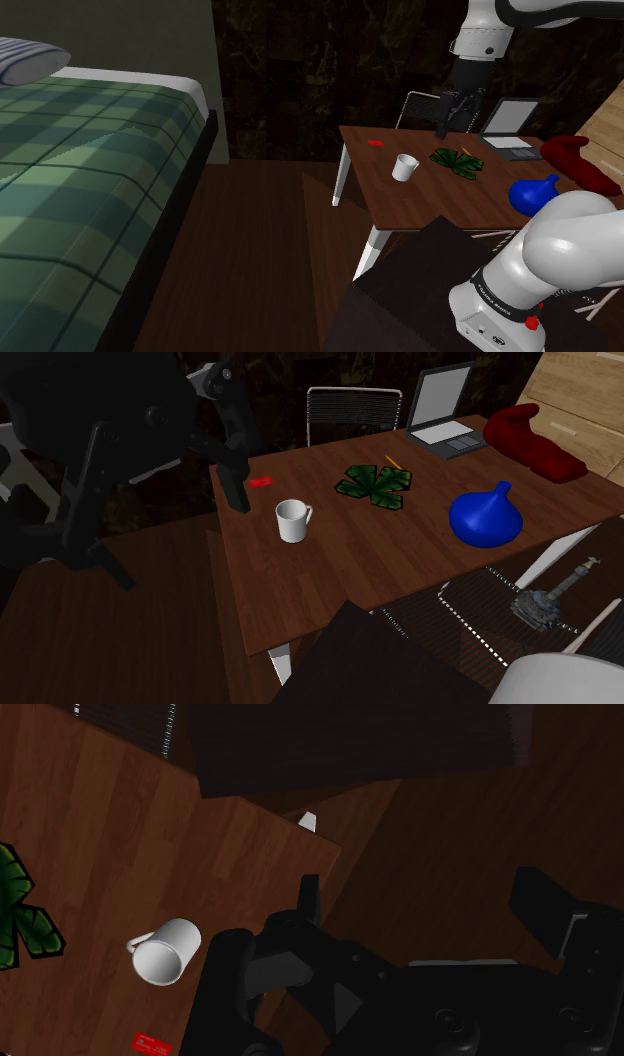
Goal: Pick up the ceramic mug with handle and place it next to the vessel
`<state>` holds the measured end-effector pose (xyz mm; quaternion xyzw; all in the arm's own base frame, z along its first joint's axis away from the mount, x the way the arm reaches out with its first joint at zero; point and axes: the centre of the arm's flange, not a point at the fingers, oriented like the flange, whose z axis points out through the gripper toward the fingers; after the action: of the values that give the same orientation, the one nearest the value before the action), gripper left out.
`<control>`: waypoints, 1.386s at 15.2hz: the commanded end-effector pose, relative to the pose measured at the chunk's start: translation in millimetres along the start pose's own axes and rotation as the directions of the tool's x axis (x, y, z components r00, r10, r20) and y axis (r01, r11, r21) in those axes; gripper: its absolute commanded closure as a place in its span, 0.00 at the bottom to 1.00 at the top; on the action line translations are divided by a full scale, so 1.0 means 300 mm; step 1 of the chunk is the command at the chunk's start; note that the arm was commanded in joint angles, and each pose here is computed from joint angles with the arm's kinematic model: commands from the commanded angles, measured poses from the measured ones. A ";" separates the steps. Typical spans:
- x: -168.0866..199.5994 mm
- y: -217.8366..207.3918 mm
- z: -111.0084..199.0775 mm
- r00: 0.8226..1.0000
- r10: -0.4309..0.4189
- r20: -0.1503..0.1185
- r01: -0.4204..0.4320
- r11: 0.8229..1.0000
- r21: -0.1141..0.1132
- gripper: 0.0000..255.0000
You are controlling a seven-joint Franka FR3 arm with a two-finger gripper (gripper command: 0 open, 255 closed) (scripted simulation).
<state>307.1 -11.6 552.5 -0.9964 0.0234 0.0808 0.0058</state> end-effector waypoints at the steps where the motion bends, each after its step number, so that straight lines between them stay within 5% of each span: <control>1: 0.000 0.000 0.000 1.000 0.000 0.000 0.000 1.000 0.000 0.00; 21: 0.478 0.488 0.507 0.998 0.030 -0.062 -0.032 0.999 -0.039 0.00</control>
<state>412.8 -152.2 388.1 -0.9978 0.0372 0.0531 -0.0145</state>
